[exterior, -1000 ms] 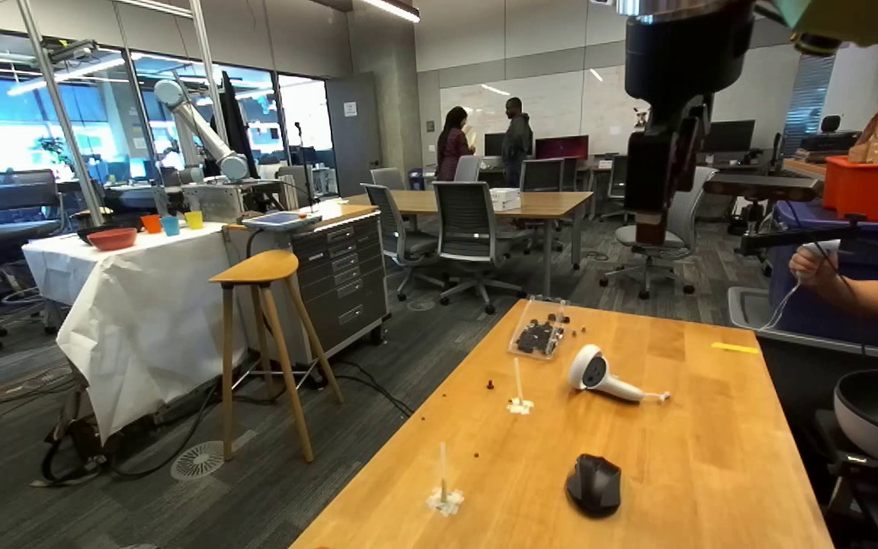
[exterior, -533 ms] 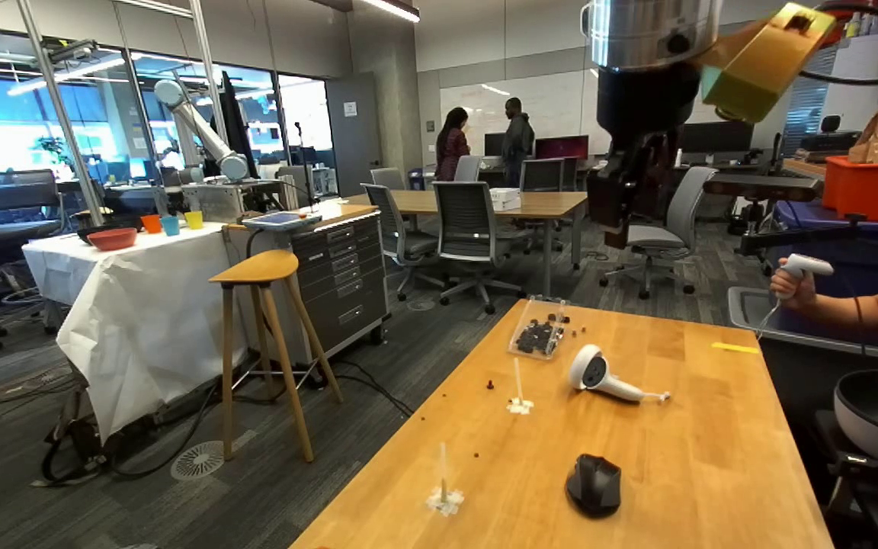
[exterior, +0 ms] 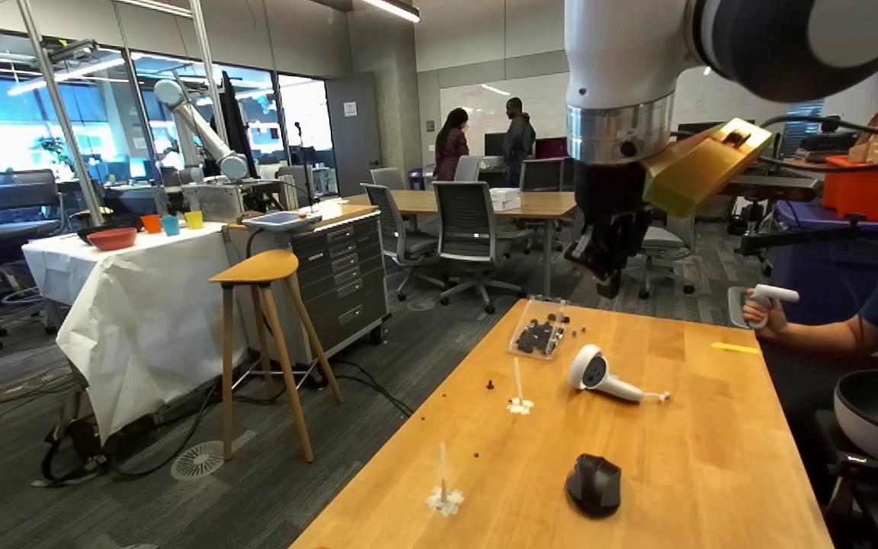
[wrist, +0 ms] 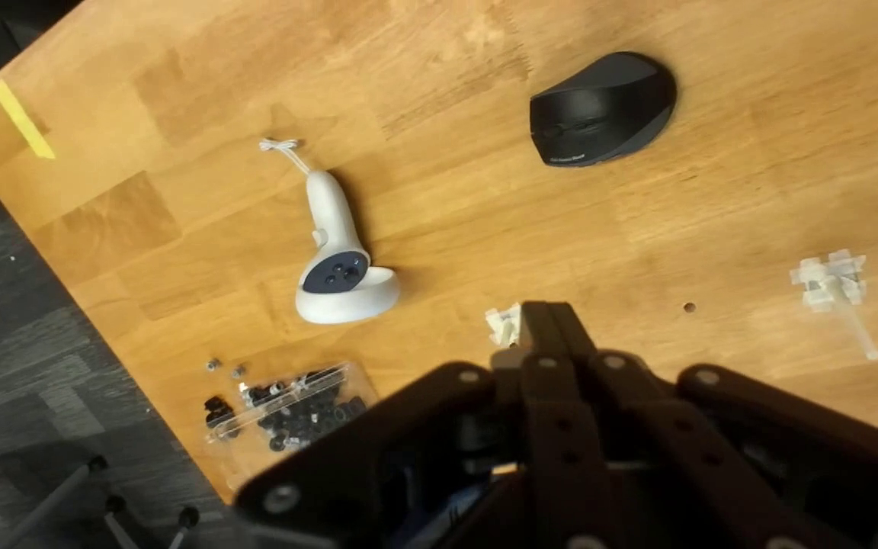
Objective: Press the left button of the mouse
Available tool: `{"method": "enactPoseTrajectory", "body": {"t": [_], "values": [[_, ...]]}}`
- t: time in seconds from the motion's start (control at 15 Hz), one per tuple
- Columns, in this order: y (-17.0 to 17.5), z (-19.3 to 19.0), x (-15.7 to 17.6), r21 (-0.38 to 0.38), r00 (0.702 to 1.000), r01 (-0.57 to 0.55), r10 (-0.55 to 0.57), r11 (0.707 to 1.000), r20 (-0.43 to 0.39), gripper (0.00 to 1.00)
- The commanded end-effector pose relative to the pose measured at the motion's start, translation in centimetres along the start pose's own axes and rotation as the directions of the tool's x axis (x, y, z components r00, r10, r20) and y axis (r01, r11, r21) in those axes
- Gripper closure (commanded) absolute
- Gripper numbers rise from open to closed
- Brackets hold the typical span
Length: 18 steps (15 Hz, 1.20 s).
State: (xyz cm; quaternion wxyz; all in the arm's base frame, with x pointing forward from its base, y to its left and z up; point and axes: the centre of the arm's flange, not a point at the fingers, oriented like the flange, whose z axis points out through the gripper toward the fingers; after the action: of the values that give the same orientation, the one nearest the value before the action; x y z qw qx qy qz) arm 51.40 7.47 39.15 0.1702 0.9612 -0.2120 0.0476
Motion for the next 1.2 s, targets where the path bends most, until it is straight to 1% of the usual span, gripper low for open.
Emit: {"method": "enactPoseTrajectory", "body": {"t": [0.0, 0.2, 0.4, 0.67, 0.87, 1.13], "values": [[-1.5, 3.9, 1.4, 0.056, 0.999, -0.041, 0.039, 0.998, 0.033, 1.00], [-2.7, 7.1, 2.2, 0.065, 0.998, -0.033, 0.030, 0.997, 0.047, 1.00], [-4.3, 10.2, 2.7, 0.065, 0.999, -0.016, 0.014, 0.998, 0.043, 1.00], [-6.6, 14.1, 2.9, 0.071, 0.997, -0.010, 0.004, 0.997, 0.072, 1.00], [-8.0, 16.3, 3.1, 0.057, 0.996, -0.001, -0.004, 0.998, 0.087, 1.00], [-9.3, 18.3, 3.1, 0.041, 0.995, 0.006, -0.010, 0.999, 0.096, 1.00]]}}
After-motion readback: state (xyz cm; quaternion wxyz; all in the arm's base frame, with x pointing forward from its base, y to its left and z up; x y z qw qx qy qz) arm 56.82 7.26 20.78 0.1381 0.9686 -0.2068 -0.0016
